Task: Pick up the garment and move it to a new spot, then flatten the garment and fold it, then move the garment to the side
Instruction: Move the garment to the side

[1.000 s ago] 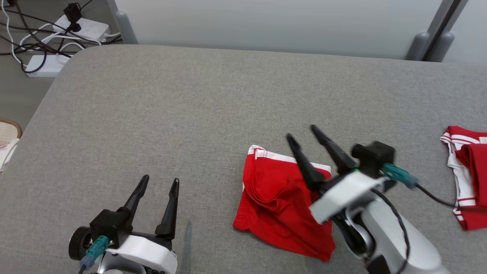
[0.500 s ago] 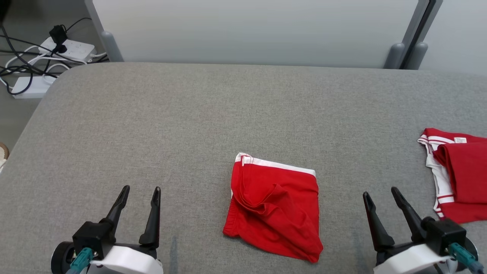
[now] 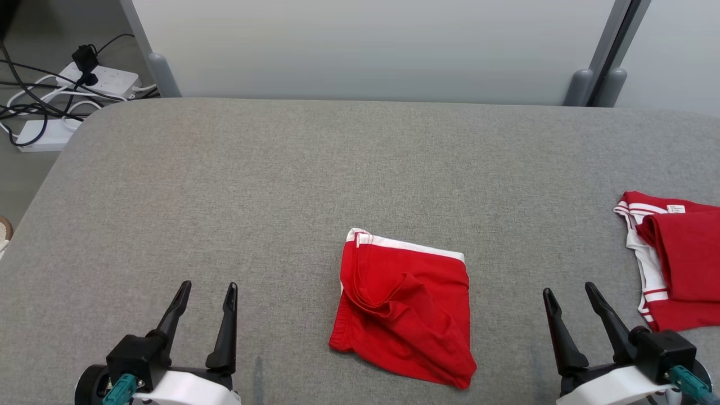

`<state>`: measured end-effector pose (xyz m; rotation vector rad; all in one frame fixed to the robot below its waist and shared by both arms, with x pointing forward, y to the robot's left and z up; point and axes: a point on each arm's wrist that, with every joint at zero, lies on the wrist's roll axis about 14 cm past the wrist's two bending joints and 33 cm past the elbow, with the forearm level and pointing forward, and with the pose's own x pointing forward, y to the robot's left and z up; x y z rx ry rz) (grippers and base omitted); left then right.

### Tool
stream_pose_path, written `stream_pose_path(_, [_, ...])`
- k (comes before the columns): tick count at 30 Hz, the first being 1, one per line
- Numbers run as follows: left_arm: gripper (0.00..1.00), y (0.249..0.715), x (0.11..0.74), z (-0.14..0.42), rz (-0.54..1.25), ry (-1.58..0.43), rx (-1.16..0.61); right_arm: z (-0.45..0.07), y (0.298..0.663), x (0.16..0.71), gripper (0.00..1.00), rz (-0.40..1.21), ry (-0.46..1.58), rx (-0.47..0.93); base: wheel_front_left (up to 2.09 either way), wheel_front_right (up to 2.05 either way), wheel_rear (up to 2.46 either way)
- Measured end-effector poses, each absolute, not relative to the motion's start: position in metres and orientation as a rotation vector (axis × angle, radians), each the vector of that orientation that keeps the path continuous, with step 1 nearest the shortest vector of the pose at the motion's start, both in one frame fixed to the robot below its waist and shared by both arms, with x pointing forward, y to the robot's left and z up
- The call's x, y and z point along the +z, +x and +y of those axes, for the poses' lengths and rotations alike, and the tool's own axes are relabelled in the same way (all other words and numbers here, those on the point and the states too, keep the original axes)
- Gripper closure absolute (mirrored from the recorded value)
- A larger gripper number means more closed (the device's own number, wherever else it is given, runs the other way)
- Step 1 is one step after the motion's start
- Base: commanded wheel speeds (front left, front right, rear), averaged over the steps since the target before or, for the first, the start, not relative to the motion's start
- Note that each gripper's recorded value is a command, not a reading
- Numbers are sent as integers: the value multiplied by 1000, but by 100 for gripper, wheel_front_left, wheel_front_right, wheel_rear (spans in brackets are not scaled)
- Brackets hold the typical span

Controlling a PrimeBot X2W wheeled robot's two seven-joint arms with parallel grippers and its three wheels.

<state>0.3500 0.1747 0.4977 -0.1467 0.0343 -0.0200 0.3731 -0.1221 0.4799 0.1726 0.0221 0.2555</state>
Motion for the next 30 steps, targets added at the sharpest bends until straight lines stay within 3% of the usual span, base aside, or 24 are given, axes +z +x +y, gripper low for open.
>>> stream_pose_path(7, [0,351,494,173,50,-155,-21,-124,381,443,0,142,162,244,0,0,0])
stream_pose_path(13, [0,348,492,174,56,-159,-8,-90,396,420,0,240,143,357,0,0,0])
stream_pose_path(27, [0,343,486,190,68,-158,53,-18,382,389,0,416,237,546,0,0,0])
stream_pose_path(29, [0,343,486,189,68,-162,52,-15,383,391,100,420,258,551,0,0,0])
stream_pose_path(30, [0,343,486,188,69,-164,52,-14,384,392,100,418,255,558,0,0,0])
